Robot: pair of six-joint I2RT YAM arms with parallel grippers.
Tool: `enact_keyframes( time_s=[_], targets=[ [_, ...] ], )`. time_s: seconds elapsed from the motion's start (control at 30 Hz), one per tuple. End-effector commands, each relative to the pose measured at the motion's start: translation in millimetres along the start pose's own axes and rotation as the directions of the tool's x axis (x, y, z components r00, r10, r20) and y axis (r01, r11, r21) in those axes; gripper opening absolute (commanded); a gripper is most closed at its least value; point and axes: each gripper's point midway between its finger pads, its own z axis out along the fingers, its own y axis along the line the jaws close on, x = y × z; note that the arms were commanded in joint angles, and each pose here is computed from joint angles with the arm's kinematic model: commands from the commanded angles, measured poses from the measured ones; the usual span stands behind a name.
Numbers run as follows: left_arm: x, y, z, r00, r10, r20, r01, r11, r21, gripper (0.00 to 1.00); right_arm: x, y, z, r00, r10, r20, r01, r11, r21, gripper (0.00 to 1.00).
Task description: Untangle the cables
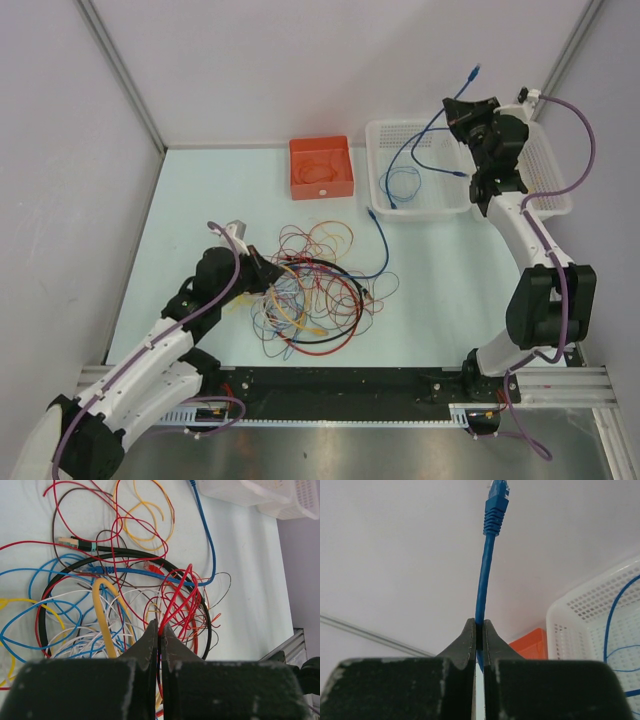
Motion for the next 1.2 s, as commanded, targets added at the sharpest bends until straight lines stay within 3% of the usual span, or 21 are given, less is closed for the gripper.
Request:
enact_keyframes(
  time_s=[0.0,0.33,0.6,0.87,0.97,1.0,1.07,1.13,1.17],
  targets=[
    [-2.0,-3.1,8.5,1.0,-0.018,0.009,0.017,0.999,0.028,0.0,-15.5,44.4,5.3,0.998,0.058,0.028,-0.052,0.983,-0.176,0.0],
    [2.0,-3.3,16.4,1.0,-0.008,-0.016,0.009,0.999,0.036,0.0,5.8,79.9,3.3,0.996,0.087,0.002,-0.084,0.967,-0.239,0.0],
    [4.3,2.1,12.6,1.0,-0.012,-0.015,0.012,1.0,0.013,0.0,36.6,-19.5,22.1,0.996,0.07,-0.063,-0.066,0.995,0.073,0.0],
    [8.2,7.6,16.2,0.999,-0.019,-0.028,0.019,1.0,-0.009,0.0,74.1,-75.6,22.0,0.986,0.007,-0.167,0.031,0.974,0.225,0.0],
    [7.7,6.9,15.4,0.999,-0.022,-0.027,0.022,1.0,-0.008,0.0,89.0,-95.6,15.3,0.974,-0.007,-0.226,0.073,0.956,0.284,0.26],
    [7.9,7.3,14.8,0.999,-0.023,-0.027,0.022,1.0,-0.01,0.0,86.6,-100.7,14.2,0.976,-0.015,-0.215,0.083,0.948,0.308,0.48],
    [6.6,7.0,13.9,0.999,-0.025,-0.022,0.025,1.0,-0.012,0.0,86.0,-100.9,11.3,0.976,-0.035,-0.217,0.105,0.942,0.32,0.7],
    [4.8,5.3,12.2,1.0,-0.022,-0.018,0.021,1.0,-0.008,0.0,74.1,-85.2,8.7,0.979,-0.079,-0.187,0.133,0.945,0.298,0.81],
    [4.4,5.3,12.1,1.0,-0.022,-0.017,0.021,1.0,-0.01,0.0,70.0,-76.0,7.4,0.98,-0.095,-0.173,0.142,0.948,0.284,0.99]
  ],
)
